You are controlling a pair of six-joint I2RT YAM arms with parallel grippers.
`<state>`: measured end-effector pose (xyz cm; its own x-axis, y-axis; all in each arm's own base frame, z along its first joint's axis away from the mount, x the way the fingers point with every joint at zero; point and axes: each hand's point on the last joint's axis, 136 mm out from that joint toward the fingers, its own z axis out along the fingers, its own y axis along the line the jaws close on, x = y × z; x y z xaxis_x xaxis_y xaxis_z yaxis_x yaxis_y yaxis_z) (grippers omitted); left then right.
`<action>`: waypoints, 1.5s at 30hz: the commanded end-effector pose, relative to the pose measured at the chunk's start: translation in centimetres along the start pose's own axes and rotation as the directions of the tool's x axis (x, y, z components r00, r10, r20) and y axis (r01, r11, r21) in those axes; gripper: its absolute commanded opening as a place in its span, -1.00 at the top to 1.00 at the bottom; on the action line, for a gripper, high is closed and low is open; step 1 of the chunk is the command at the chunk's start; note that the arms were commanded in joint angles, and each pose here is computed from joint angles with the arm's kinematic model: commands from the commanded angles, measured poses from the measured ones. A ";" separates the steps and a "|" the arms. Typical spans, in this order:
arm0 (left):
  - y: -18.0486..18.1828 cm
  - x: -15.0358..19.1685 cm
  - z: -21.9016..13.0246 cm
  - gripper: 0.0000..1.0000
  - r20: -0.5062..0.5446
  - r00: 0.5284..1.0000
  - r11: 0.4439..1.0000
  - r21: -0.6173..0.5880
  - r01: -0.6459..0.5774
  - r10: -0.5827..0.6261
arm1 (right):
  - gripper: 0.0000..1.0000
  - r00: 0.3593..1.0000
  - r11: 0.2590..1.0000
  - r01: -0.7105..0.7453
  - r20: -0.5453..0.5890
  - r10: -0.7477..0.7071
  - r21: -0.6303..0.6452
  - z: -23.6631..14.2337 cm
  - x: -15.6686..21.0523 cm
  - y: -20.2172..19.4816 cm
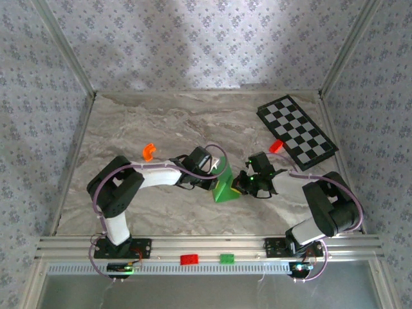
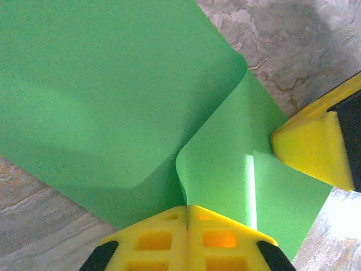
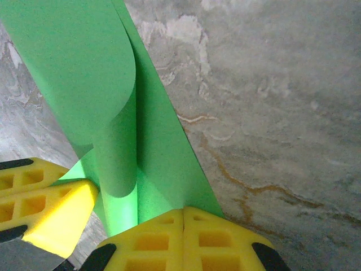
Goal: Fold a paper plane with a square sheet of paper (pick it up from the middle)
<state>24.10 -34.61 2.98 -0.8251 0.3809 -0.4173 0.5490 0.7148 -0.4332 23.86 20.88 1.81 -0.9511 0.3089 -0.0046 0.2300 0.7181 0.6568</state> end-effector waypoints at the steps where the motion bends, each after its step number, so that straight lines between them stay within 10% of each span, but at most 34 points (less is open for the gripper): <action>1: 0.7 0.4 0.6 0.96 -0.012 1.000 1.000 -0.010 0.000 0.000 | 1.00 0.999 0.995 -0.022 -0.031 0.025 0.095 0.2 1.1 -2.2; 20: 0.6 1.8 1.2 0.96 -0.039 0.998 0.998 0.021 0.057 -0.056 | 0.86 0.998 0.997 0.056 -0.014 -0.057 -0.060 -1.5 1.4 2.0; 45: 0.4 -0.3 0.4 0.98 0.029 0.999 1.000 0.004 0.028 -0.028 | 0.99 0.997 0.993 -0.006 -0.076 0.015 0.115 0.6 3.2 -3.2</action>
<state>24.02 -34.81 2.36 -0.8438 0.3437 -0.4122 0.5195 0.7159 -0.4665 21.91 21.85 1.69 -0.9696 0.2447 0.0077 0.1908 0.7357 0.6499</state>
